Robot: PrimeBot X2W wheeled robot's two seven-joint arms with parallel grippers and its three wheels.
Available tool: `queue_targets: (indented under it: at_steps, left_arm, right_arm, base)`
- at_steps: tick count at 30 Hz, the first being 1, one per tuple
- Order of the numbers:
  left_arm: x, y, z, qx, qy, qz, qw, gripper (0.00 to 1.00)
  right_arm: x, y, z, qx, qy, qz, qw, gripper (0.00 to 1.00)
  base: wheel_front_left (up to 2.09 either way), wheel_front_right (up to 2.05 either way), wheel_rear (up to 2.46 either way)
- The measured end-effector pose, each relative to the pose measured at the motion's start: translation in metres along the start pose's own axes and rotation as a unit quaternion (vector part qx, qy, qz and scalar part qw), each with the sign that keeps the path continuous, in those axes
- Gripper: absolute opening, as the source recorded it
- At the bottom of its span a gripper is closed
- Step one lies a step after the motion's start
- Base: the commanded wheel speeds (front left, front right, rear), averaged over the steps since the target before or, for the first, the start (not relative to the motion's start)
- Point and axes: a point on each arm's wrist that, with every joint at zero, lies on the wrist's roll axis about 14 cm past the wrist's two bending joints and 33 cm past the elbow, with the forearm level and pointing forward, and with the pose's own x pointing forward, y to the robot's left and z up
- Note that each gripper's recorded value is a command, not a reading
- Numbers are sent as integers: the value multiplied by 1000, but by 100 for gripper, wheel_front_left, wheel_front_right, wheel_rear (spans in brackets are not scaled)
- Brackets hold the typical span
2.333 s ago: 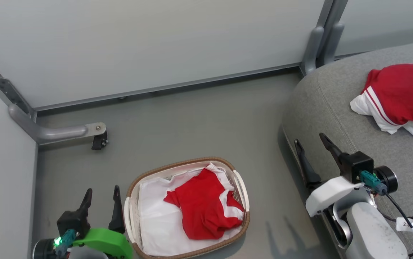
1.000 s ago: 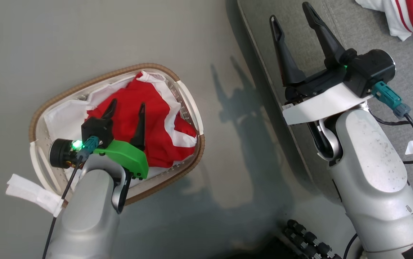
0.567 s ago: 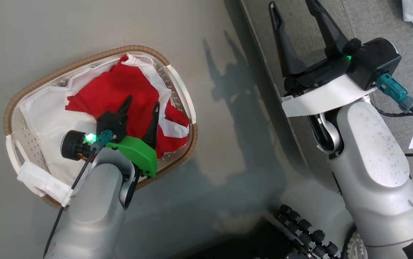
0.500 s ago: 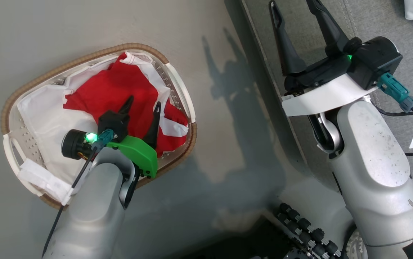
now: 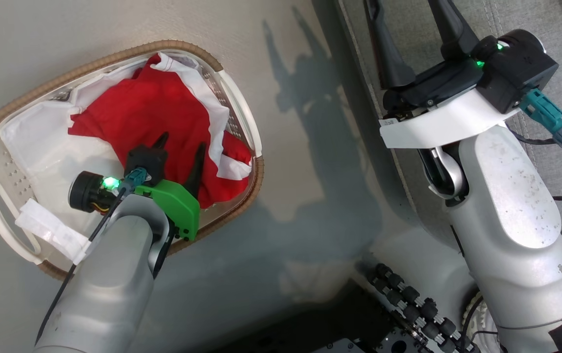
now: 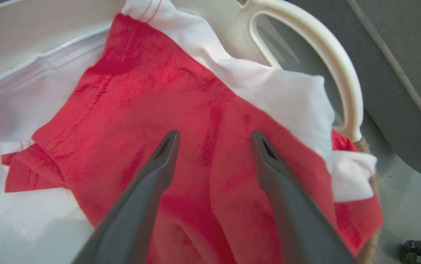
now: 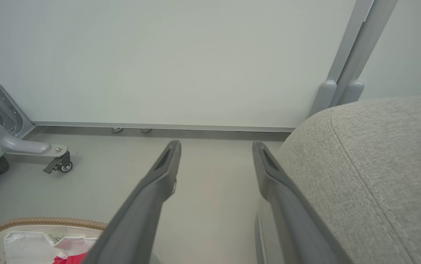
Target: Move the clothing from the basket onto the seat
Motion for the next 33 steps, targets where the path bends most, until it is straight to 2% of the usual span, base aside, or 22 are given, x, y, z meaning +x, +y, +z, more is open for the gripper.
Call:
queue_targets:
  at_steps: [12, 33]
  left_arm:
    - [8, 16, -34, -10, 57, 11, 998, 100]
    - [3, 27, -58, -17, 120, 25, 992, 100]
  right_arm:
    - [12, 12, -2, -2, -13, 24, 1000, 100]
    - [19, 28, -3, -1, -24, 47, 999, 100]
  base:
    - [0, 0, 0]
    - [0, 0, 0]
